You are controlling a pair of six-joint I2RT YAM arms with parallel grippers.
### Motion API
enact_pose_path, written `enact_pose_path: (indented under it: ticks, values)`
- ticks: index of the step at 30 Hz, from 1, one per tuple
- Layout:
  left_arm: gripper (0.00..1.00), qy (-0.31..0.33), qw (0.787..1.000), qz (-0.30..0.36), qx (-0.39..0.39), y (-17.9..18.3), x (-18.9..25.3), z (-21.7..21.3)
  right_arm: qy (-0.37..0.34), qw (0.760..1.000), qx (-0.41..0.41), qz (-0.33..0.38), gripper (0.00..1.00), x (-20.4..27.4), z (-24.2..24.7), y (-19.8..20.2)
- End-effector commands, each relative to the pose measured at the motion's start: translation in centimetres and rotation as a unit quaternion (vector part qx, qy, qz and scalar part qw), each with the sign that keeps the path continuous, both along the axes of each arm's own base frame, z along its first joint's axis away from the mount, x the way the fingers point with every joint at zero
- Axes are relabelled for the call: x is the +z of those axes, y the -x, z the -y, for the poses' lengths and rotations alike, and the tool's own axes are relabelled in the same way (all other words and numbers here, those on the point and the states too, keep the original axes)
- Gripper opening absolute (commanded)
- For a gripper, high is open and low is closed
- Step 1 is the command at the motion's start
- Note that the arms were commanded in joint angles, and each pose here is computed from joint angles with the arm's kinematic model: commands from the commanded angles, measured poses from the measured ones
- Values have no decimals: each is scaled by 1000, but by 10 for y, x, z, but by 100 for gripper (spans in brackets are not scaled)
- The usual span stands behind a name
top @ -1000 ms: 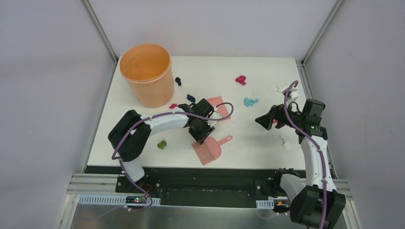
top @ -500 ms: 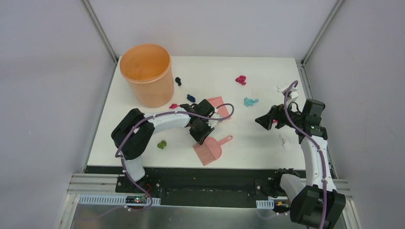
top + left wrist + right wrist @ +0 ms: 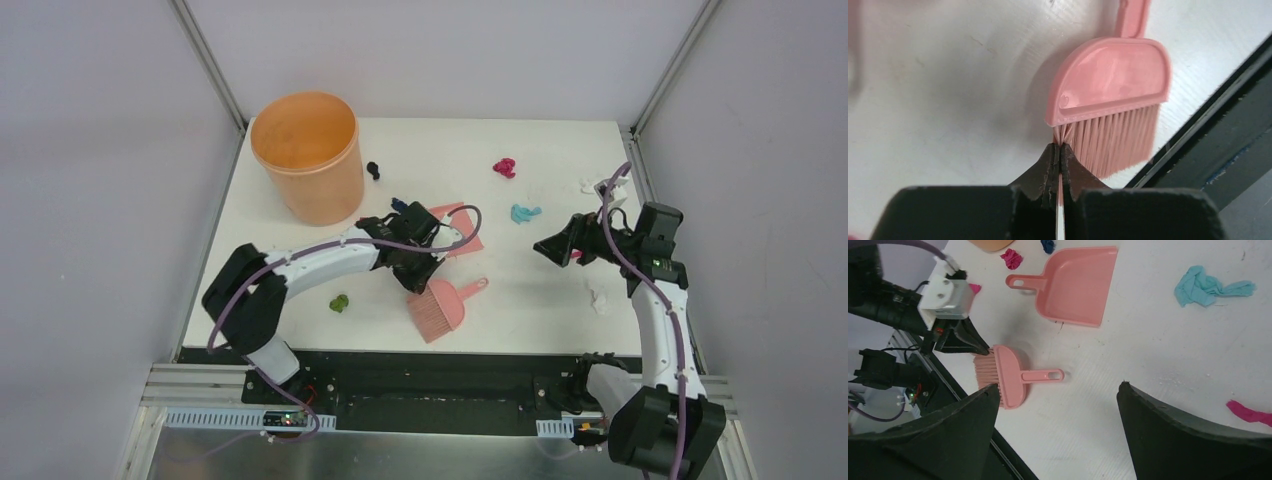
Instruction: Sweep away the paper scraps from the table
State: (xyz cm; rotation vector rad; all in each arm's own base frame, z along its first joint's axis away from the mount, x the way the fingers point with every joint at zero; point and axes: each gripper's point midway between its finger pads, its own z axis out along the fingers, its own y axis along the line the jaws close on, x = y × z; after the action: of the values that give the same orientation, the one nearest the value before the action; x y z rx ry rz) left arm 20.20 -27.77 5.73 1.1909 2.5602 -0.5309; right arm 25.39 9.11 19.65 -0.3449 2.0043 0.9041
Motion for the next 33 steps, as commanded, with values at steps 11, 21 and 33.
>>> enact_pose_path:
  ticks: [11, 21, 33]
  values:
    - [0, 144, 982, 118, -38, 1, 78, 15, 17, 986, 163, 7, 89, -10, -51, 14]
    - [0, 168, 977, 110, -76, 14, 81, 25, 68, 959, 255, 104, 86, -35, -85, 10]
    - [0, 192, 972, 87, -102, 24, 84, 34, 44, 954, 297, 27, 81, -61, -103, 15]
